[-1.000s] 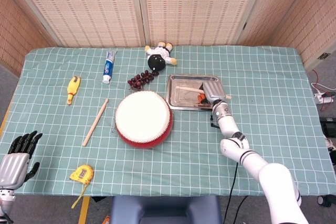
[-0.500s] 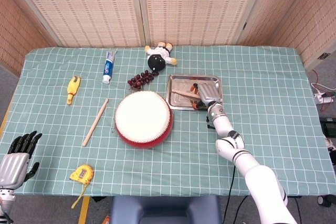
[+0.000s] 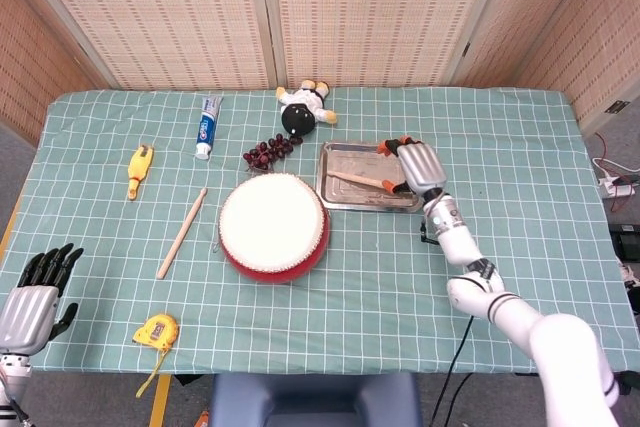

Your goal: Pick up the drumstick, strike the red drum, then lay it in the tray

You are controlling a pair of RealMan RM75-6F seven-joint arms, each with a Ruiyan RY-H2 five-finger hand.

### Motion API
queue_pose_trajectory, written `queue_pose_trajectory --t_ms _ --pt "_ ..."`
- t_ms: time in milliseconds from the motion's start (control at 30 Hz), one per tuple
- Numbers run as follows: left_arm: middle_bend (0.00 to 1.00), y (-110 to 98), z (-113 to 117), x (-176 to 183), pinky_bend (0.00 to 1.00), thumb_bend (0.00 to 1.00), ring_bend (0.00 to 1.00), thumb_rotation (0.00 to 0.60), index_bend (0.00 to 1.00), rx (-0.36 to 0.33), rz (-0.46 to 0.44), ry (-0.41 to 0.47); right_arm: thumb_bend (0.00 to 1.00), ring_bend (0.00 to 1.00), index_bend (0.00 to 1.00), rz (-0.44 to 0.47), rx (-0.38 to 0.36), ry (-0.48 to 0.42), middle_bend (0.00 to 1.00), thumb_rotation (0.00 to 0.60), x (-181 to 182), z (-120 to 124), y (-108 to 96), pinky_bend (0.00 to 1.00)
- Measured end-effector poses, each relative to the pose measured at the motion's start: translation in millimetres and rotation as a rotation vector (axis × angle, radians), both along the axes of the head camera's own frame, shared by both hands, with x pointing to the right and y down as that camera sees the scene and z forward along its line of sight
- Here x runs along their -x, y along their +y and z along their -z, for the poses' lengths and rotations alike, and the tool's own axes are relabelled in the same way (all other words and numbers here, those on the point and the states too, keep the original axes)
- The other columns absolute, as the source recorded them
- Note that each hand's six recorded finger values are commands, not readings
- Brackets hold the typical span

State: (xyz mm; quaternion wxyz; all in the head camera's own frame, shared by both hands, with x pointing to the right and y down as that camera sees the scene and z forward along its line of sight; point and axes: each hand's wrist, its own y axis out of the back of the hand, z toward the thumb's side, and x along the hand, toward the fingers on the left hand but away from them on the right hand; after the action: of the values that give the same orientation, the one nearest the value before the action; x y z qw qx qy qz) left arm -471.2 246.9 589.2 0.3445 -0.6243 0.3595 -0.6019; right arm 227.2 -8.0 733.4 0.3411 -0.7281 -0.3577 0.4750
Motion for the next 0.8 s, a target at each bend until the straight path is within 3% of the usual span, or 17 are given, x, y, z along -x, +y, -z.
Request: queue_pose_trajectory --t_ms 267,467,633,800 --pt "0.00 -11 3 -9 0.03 0.34 0.00 0.600 0.00 -0.030 -0.021 0.017 0.22 0.22 0.33 -0.037 -0.044 -0.027 0.34 0.600 -62 70 58 0.33" --pt "0.00 -17 7 -14 0.03 0.34 0.00 0.600 0.00 -0.053 -0.029 0.022 0.22 0.12 0.23 -0.136 -0.050 0.087 0.23 0.600 -144 134 122 0.19" --pt "0.00 -19 11 -19 0.03 0.34 0.00 0.600 0.00 -0.073 -0.032 0.016 0.22 0.01 0.08 -0.145 -0.006 0.156 0.11 0.600 -170 157 168 0.04" --pt "0.00 -20 15 -21 0.02 0.35 0.00 0.600 0.00 -0.092 -0.029 0.009 0.22 0.00 0.03 -0.145 -0.044 0.169 0.03 0.600 -175 174 195 0.00"
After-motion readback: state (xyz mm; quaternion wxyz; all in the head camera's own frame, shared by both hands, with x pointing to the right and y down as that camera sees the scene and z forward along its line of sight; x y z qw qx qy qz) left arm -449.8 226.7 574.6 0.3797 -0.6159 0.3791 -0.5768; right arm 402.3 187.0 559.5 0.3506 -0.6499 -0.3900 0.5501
